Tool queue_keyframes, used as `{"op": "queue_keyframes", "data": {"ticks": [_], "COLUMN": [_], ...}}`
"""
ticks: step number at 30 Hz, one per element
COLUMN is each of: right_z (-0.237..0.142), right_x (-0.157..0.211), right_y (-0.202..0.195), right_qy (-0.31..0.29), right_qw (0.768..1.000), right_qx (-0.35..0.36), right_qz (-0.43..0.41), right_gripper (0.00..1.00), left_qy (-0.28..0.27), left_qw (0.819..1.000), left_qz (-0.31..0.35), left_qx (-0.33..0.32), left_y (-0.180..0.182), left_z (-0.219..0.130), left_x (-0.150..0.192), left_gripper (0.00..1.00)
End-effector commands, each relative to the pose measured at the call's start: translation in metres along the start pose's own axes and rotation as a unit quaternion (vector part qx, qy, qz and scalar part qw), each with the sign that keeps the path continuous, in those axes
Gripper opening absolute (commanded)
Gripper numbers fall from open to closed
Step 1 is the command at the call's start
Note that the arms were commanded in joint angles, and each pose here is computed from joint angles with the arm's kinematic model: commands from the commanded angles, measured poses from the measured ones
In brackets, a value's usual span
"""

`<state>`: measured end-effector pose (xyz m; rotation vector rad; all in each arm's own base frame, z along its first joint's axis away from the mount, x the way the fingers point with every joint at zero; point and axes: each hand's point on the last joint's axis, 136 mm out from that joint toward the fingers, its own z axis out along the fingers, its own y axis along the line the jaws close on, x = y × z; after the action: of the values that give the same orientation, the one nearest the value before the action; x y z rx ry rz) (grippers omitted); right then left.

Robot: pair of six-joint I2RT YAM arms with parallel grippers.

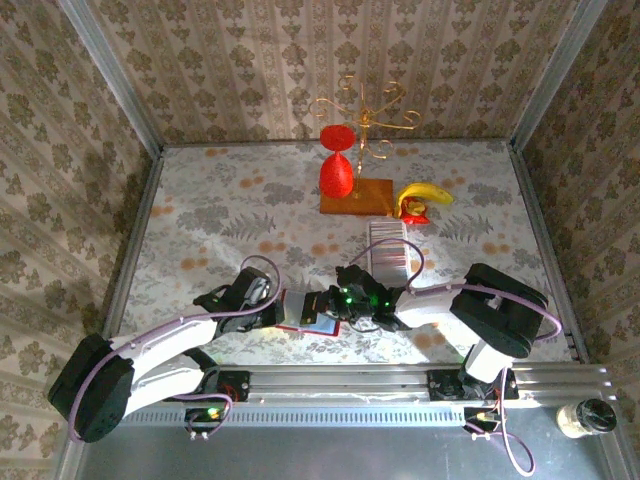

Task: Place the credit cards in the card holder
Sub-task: Insert the credit card into the card slot.

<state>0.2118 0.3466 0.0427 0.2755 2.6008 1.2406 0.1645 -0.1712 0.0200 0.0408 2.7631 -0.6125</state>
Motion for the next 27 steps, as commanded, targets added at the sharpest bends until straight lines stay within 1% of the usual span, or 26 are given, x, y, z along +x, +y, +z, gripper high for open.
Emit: {"op": "queue_keyframes", "data": {"ticks": [1, 14, 18, 27], "right_z": [0.004, 0.002, 0.002, 0.001], "right_x": [0.002, 0.014, 0.012, 0.006], "right_y": [-0.001, -0.011, -0.013, -0.009], "right_qy": [-0.001, 0.000, -0.010, -0.025], "right_qw": [1.000, 0.999, 0.999, 0.999], "right_qx": [0.004, 0.025, 0.022, 0.015], "right_qz": [0.007, 0.023, 0.032, 0.016], "right_gripper": [0.00, 0.00, 0.00, 0.00], "left_qy": [0.008, 0.014, 0.016, 0.015], "left_qw": [1.000, 1.000, 1.000, 1.000], "left_qz": [0.000, -0.002, -0.004, -0.004], "left_qx": [-0.019, -0.016, -0.015, -0.013], "left_y": [0.014, 0.014, 0.014, 0.013], "left_z": [0.004, 0.005, 0.006, 0.006], "left_x": [0.008, 0.013, 0.015, 0.016], "left_gripper": [0.25, 0.20, 0.20, 0.19]}}
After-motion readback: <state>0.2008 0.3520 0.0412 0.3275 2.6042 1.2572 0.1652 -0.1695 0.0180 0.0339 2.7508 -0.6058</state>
